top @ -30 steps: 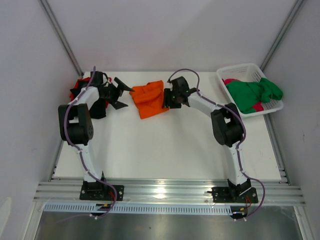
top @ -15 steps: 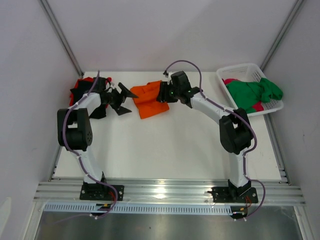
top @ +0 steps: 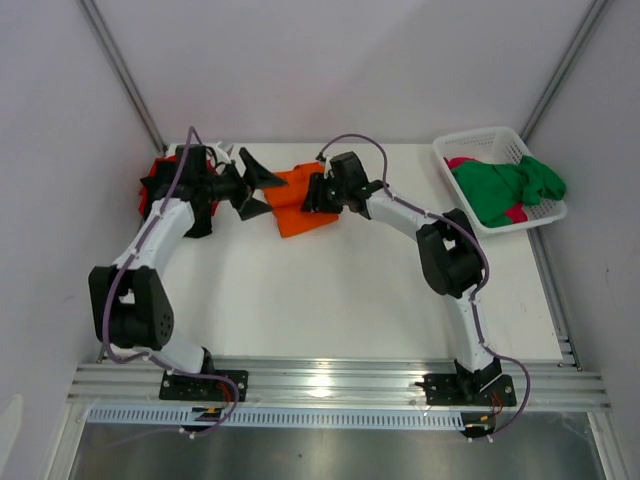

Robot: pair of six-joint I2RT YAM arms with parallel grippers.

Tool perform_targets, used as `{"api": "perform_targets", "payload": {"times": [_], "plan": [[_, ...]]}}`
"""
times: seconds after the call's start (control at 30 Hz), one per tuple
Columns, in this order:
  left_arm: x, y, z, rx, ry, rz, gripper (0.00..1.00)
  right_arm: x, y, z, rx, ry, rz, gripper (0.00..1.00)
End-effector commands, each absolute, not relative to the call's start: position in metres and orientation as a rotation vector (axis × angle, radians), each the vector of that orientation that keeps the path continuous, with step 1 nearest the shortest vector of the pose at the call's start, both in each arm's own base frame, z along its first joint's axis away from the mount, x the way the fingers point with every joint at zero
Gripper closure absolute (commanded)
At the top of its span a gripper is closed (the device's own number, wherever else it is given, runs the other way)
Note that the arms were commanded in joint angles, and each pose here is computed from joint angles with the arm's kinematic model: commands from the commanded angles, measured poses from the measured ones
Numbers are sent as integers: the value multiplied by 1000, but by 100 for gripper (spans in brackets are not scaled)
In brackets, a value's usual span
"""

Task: Fold and stack the t-shirts
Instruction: Smooth out wrinkles on the folded tshirt

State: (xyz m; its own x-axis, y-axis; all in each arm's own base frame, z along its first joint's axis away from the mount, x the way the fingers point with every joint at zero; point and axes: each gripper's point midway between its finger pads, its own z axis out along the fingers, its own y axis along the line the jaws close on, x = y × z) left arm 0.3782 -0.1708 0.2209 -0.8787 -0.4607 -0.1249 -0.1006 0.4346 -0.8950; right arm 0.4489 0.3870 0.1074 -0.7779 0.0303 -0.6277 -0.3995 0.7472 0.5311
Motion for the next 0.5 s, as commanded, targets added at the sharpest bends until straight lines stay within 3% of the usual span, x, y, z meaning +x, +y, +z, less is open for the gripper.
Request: {"api": "perform_targets", "payload": {"times": [0.0, 0.23, 0.47], "plan": [[362, -167, 297, -306, 2180, -1458, 1, 457, 404, 118, -275, 2267, 959, 48], [318, -165, 397, -104, 1941, -1495, 0, 459, 415, 98, -260, 2297, 1002, 48], [292, -157, 413, -90, 1890, -1466, 1, 465, 422, 84, -284, 2323, 995, 48]]}}
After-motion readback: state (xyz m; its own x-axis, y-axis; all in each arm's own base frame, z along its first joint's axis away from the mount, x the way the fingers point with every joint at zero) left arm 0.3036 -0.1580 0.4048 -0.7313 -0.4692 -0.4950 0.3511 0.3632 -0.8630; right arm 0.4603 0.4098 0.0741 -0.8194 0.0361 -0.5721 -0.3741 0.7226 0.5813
